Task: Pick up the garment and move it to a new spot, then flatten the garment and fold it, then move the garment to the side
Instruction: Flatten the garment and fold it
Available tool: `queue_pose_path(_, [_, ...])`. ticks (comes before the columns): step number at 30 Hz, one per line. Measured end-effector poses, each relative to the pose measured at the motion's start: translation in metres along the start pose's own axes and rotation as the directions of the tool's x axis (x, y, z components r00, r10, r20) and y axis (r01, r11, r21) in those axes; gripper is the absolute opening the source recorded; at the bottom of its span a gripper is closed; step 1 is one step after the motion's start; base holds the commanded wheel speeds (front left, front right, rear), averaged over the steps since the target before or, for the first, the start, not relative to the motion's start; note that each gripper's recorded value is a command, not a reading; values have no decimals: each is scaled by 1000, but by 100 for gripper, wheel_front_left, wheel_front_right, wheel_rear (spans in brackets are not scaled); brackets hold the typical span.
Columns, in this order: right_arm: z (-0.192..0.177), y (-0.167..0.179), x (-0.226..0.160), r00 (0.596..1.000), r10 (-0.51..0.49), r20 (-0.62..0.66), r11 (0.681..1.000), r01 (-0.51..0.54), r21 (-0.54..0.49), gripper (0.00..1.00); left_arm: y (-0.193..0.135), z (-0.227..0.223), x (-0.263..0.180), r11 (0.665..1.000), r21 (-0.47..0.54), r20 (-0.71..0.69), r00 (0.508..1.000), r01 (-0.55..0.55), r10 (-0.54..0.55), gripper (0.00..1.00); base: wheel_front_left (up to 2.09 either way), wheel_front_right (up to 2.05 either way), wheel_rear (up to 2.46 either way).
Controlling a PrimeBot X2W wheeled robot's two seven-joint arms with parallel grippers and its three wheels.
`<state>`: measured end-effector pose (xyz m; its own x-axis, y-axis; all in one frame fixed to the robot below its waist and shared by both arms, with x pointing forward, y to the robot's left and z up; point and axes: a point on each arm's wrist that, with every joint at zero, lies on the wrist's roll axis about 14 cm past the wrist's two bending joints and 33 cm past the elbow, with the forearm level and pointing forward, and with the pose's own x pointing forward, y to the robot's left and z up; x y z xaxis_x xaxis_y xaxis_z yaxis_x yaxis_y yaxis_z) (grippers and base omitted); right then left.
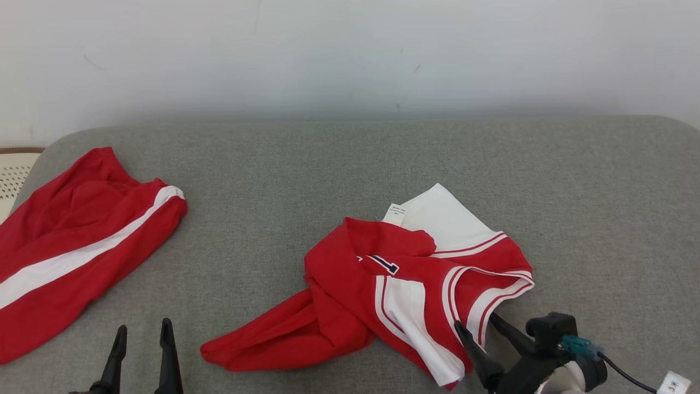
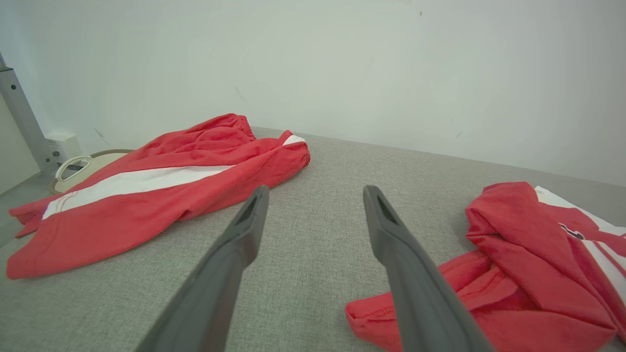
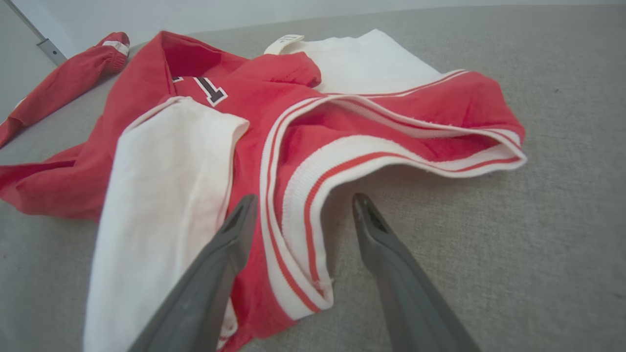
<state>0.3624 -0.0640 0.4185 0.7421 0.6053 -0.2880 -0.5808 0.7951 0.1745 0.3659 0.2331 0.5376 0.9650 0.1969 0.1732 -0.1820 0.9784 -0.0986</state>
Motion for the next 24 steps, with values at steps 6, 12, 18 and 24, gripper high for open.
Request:
queue_pose_path(6, [4,-7,22,1000,-14,-16,999,13,-29,100,1,-1,0,1000,2,-4,1000,-3,3,100,0,0,0])
queue_pose_path(12, [4,-11,38,999,-13,-42,998,11,-67,0,3,-5,2,1000,2,-16,1000,-8,9,100,0,0,0])
queue_pose_path(18, [30,-40,45,999,-49,-11,981,46,-186,0,3,-7,3,1000,-2,-19,1000,-10,10,100,0,0,0])
queue_pose_path(24, [71,-72,44,994,-92,53,951,104,-290,0,3,-6,2,1000,-9,-18,1000,-11,11,100,0,0,0])
